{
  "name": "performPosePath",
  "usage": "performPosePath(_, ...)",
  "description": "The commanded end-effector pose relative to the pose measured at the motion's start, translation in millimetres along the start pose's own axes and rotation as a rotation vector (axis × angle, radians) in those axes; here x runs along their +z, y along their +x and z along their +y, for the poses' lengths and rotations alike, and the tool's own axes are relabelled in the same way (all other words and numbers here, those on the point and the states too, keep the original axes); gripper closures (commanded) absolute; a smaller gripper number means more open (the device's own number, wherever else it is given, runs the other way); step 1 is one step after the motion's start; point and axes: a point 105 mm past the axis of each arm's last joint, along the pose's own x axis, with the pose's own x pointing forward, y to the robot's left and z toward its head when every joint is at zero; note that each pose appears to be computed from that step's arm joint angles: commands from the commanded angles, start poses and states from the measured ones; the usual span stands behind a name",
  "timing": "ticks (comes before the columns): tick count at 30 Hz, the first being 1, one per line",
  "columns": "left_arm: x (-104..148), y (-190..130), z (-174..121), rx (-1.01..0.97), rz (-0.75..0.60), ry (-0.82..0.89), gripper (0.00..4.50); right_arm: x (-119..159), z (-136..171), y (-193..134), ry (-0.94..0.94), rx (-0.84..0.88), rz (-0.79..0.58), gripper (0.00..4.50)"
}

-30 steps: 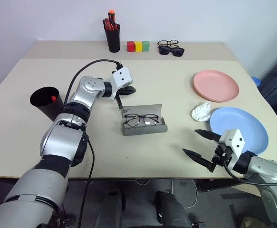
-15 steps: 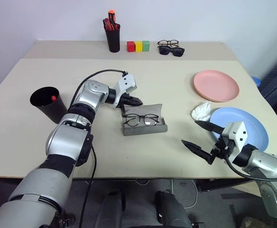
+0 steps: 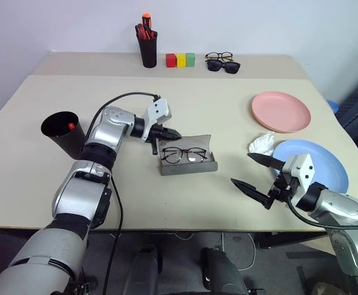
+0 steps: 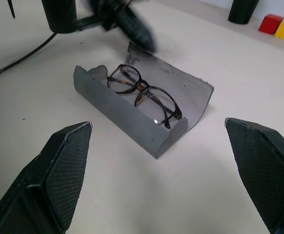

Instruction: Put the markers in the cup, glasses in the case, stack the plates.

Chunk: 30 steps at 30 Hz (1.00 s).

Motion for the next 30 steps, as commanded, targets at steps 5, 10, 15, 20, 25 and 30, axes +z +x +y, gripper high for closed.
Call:
performPosePath(5, 3, 20, 8, 0.106, 0.070, 0.138, 4.46, 7, -1, -2, -0.033, -0.009, -0.027, 0.00)
performPosePath(10, -2, 34, -5, 0.044, 0.078, 0.117, 4.46, 5, -1, -4, -0.033, -0.018, -0.024, 0.00)
performPosePath(15, 11, 25, -13, -0.097, -0.041, -0.063, 4.46, 4, -1, -4, -0.029, -0.024, -0.025, 0.00)
performPosePath(20, 3, 10, -33, -0.284, -0.017, -0.110, 4.46, -1, -4, -5, -0.021, -0.028, -0.016, 0.00)
performPosePath(25, -15, 4, -72, -0.454, 0.060, -0.115, 4.46, -9, -10, -5, -0.001, -0.054, 0.013, 0.00)
performPosePath(30, -28, 3, -98, -0.491, 0.103, -0.111, 4.46, -20, -21, -13, 0.013, -0.130, 0.057, 0.00)
